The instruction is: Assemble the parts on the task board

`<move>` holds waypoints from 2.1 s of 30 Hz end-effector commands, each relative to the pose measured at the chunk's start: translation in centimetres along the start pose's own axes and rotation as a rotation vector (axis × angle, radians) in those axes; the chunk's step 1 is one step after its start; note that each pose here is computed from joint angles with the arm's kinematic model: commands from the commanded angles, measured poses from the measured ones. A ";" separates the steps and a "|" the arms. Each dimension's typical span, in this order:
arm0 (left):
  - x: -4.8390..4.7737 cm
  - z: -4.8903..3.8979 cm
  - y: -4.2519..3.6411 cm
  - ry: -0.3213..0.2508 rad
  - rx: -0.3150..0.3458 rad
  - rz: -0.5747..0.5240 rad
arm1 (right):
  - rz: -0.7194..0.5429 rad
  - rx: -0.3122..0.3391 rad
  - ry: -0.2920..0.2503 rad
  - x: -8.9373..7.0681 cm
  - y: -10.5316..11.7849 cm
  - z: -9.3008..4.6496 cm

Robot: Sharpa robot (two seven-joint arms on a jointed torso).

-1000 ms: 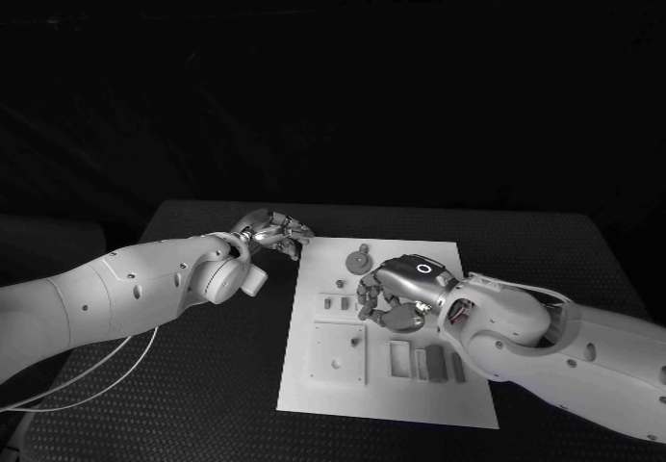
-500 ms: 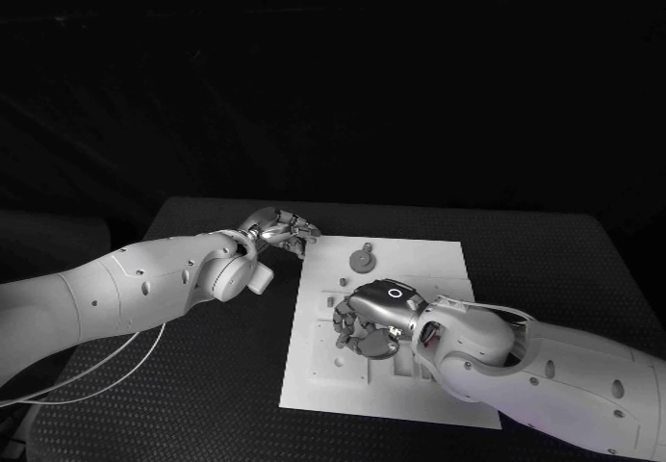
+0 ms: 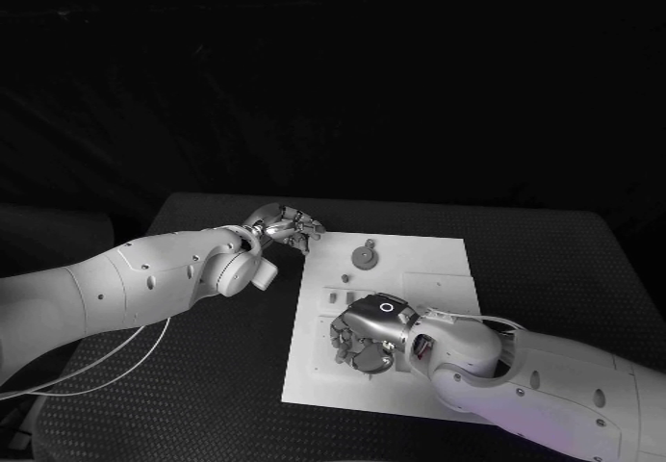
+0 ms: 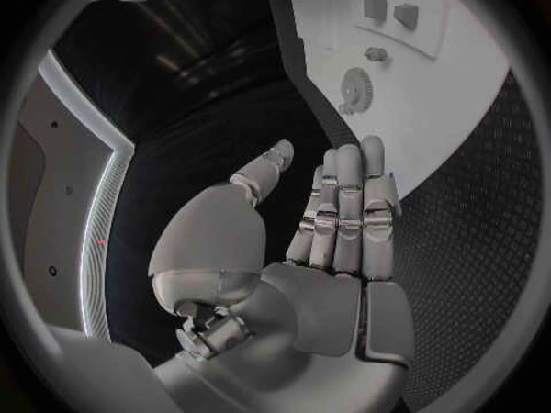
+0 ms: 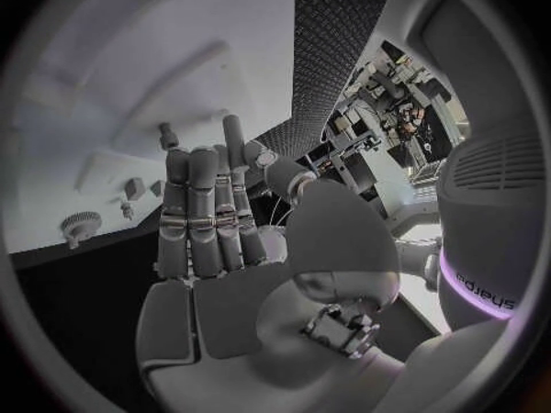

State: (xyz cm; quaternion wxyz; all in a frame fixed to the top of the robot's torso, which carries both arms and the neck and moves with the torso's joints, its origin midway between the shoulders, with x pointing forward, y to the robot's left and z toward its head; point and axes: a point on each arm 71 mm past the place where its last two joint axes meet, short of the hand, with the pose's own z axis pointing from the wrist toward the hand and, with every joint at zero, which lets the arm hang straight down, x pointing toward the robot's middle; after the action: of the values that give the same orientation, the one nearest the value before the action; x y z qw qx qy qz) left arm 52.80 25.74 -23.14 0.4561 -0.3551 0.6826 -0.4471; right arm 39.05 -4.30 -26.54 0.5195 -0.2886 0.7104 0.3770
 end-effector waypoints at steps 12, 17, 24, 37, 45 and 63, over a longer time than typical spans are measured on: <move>0.13 0.00 -0.19 0.014 0.010 -0.008 | -0.069 0.015 0.008 0.3 -0.5 0.0; 0.13 -0.01 -0.18 0.015 0.009 -0.008 | -0.085 0.009 0.015 0.4 -0.5 0.1; 0.15 0.00 -0.19 0.016 0.009 -0.008 | -0.078 -0.005 0.066 1.6 -0.2 0.2; 0.11 -0.02 -0.16 0.016 0.007 -0.008 | -0.006 -0.028 0.053 1.8 0.3 0.4; 0.05 -0.05 -0.12 0.016 0.005 -0.008 | 0.017 -0.027 0.055 1.9 0.2 0.5; 0.03 -0.06 -0.08 0.018 0.000 -0.009 | 0.028 -0.007 -0.004 1.5 -0.4 0.0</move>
State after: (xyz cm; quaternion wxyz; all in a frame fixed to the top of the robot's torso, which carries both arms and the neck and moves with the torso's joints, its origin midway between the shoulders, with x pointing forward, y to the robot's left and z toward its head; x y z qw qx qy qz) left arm 52.76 25.91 -23.18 0.4539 -0.3560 0.6845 -0.4458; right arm 39.00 -4.48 -28.09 0.5100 -0.2854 0.7162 0.3815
